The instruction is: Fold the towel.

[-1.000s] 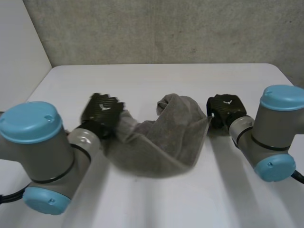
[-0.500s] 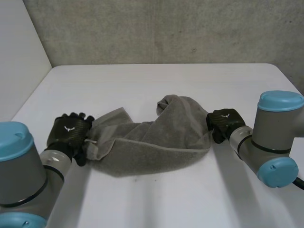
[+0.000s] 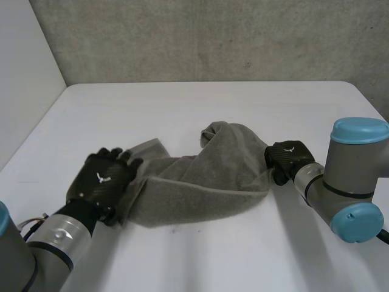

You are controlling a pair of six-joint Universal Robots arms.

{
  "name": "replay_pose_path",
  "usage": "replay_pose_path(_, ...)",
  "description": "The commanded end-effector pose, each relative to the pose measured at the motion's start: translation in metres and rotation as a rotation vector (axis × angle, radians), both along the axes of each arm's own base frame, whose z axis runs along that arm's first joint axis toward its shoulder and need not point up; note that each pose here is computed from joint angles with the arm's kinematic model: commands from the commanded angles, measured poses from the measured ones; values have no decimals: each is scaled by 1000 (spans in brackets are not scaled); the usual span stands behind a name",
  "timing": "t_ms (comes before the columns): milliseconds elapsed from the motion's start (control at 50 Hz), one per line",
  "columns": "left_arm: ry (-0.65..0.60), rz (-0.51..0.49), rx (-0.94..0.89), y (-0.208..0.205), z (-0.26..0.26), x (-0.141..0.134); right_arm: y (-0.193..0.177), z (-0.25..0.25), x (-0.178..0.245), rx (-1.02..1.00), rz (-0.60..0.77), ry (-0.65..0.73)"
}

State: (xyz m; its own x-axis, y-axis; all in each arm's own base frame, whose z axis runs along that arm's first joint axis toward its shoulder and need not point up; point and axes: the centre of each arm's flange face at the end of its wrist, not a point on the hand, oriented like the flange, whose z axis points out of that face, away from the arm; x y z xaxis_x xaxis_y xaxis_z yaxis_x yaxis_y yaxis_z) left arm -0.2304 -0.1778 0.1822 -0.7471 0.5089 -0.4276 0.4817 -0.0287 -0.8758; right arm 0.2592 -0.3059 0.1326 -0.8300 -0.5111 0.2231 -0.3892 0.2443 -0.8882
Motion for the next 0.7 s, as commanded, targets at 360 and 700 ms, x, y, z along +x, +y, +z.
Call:
replay_pose_path(360, -173, -9, 52, 18, -32, 2, 2, -5, -1, 11, 5, 13)
replay_pose_path(700, -211, -17, 26, 6, -53, -3, 2, -8, -1, 12, 2, 16)
